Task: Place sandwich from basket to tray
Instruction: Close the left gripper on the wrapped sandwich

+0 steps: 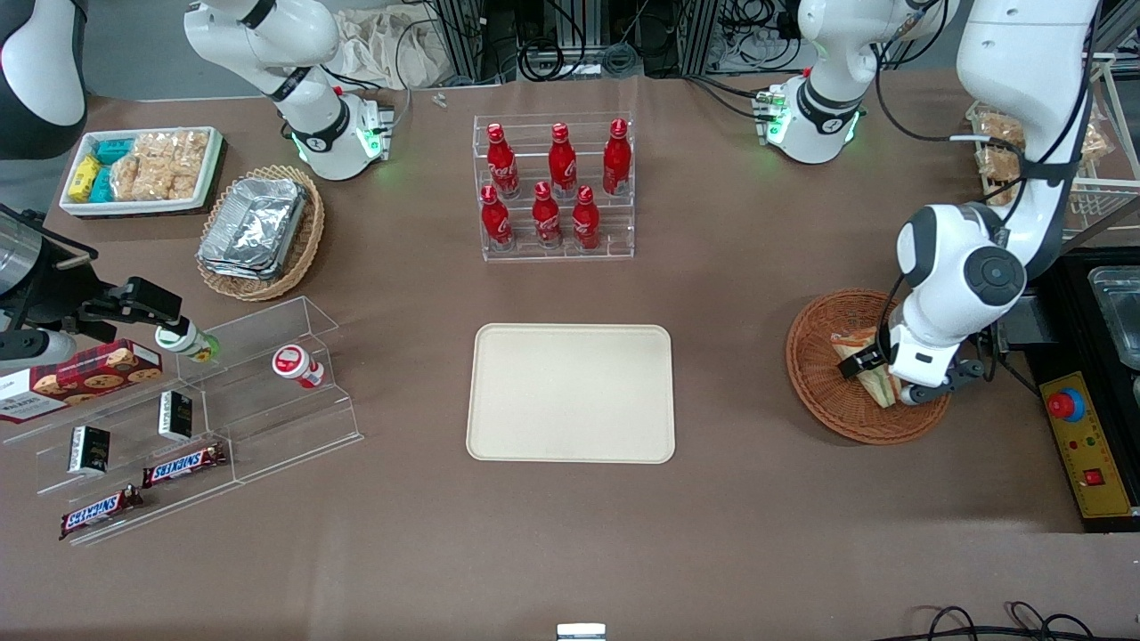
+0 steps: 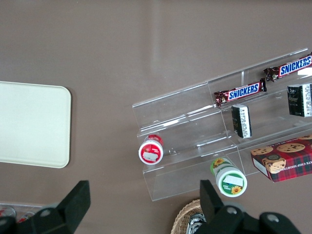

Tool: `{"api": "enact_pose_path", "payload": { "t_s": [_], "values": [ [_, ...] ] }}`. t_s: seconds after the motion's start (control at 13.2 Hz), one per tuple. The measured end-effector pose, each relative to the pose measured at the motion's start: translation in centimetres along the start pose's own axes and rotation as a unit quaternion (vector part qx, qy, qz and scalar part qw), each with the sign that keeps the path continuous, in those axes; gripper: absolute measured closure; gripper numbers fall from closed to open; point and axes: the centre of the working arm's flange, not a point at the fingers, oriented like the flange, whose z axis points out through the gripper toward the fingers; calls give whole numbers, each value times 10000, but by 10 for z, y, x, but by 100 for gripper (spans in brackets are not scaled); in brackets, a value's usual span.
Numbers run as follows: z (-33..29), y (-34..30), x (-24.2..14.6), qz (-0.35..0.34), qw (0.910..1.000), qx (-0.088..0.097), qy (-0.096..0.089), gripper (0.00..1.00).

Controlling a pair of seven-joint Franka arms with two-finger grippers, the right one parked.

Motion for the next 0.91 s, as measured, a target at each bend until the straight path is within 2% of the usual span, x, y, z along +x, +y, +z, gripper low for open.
{"api": "enact_pose_path", "payload": {
  "t_s": [0.23,0.3,0.53,0.68,0.91],
  "values": [
    [2,-1,0,-6,10000,7,-16,2],
    [2,-1,0,-9,10000,8,-16,6],
    [2,-1,0,-9,10000,8,-14,44],
    [2,-1,1,-6,10000,6,-10,63],
    [-1,0,3,4,10000,-4,15,71]
  ]
}}
